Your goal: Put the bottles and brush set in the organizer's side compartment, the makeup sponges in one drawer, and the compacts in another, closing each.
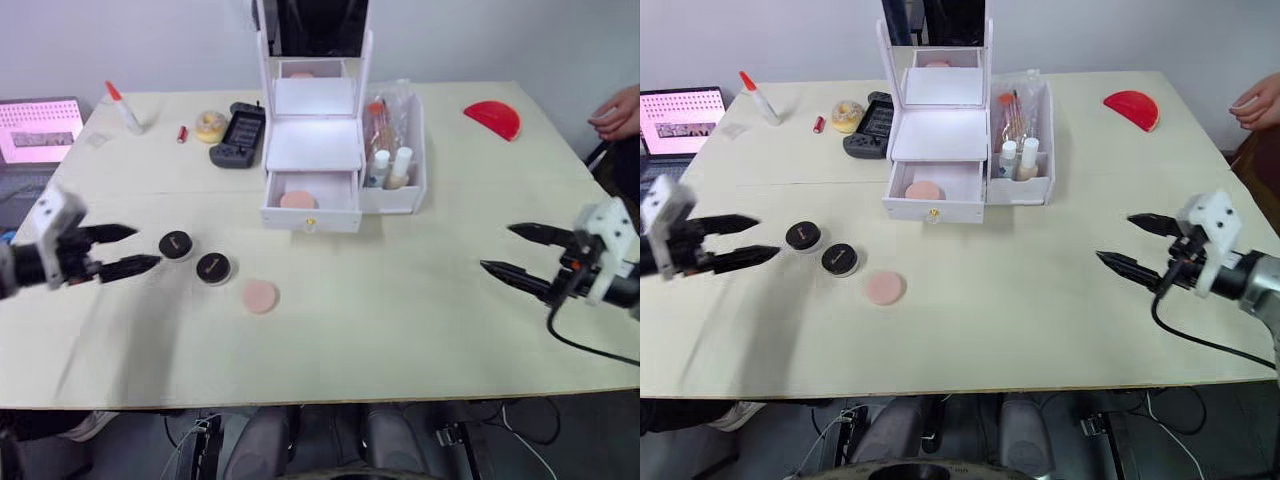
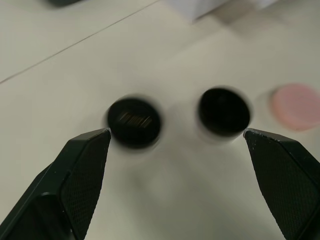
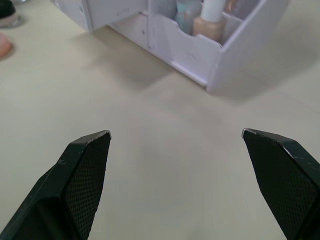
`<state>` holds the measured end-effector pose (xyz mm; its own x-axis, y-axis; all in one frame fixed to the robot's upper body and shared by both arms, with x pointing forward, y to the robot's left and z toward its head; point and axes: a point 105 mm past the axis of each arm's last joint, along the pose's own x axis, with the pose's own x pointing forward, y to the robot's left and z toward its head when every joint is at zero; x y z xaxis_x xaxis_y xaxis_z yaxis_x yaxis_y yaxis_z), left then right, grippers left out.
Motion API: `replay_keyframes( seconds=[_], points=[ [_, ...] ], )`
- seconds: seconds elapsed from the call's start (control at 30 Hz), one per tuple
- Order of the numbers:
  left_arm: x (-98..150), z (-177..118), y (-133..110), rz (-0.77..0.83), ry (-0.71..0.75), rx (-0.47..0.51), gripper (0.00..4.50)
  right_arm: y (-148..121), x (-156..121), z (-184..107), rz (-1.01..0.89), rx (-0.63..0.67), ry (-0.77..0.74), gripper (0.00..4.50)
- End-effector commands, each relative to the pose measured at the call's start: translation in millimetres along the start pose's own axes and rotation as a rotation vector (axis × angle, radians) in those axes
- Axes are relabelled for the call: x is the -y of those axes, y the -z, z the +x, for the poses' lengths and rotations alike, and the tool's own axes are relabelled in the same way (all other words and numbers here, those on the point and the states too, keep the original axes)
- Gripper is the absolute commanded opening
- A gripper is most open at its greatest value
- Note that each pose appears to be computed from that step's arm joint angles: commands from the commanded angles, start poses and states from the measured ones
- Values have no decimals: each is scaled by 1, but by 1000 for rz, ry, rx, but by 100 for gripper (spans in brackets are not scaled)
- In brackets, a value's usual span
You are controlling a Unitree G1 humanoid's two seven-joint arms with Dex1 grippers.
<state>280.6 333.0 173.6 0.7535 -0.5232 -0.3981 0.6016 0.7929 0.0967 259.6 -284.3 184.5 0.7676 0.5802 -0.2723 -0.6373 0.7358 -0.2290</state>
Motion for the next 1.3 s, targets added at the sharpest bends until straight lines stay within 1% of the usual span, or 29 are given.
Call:
replay_keyframes(
  seconds=[0.03,0.1,0.17,0.33,0.53,0.7,0.8,0.83,0.9,1.0,1.07,1.17,1.3],
  points=[
    [-28,-51,4,45,-253,4,447,-2,18,-33,-43,12,100,450],
    [-31,-65,15,29,-315,-11,447,6,22,-42,-24,-2,131,450],
    [-29,-74,22,16,-340,-18,447,12,24,-48,-9,-11,149,450],
    [-28,-74,27,0,-353,-17,447,21,19,-48,7,-20,148,450],
    [-23,-63,20,10,-322,1,447,14,15,-40,7,6,136,450],
    [-5,-40,10,34,-233,34,447,-11,-4,-18,-25,63,45,450],
    [23,-11,-5,55,-114,77,447,-35,-26,3,-44,122,-61,450],
    [30,-5,-8,58,-86,85,447,-41,-32,8,-44,136,-85,450],
    [56,14,-14,58,21,114,447,-55,-51,23,-64,161,-181,450],
    [103,43,-13,56,210,112,447,-71,-76,43,-93,188,-328,450],
    [123,54,-9,63,284,102,447,-77,-81,51,-110,195,-380,450],
    [136,71,-6,77,344,101,447,-88,-81,59,-133,220,-423,450],
    [137,92,0,107,345,97,447,-106,-77,70,-171,269,-459,450]
  ],
)
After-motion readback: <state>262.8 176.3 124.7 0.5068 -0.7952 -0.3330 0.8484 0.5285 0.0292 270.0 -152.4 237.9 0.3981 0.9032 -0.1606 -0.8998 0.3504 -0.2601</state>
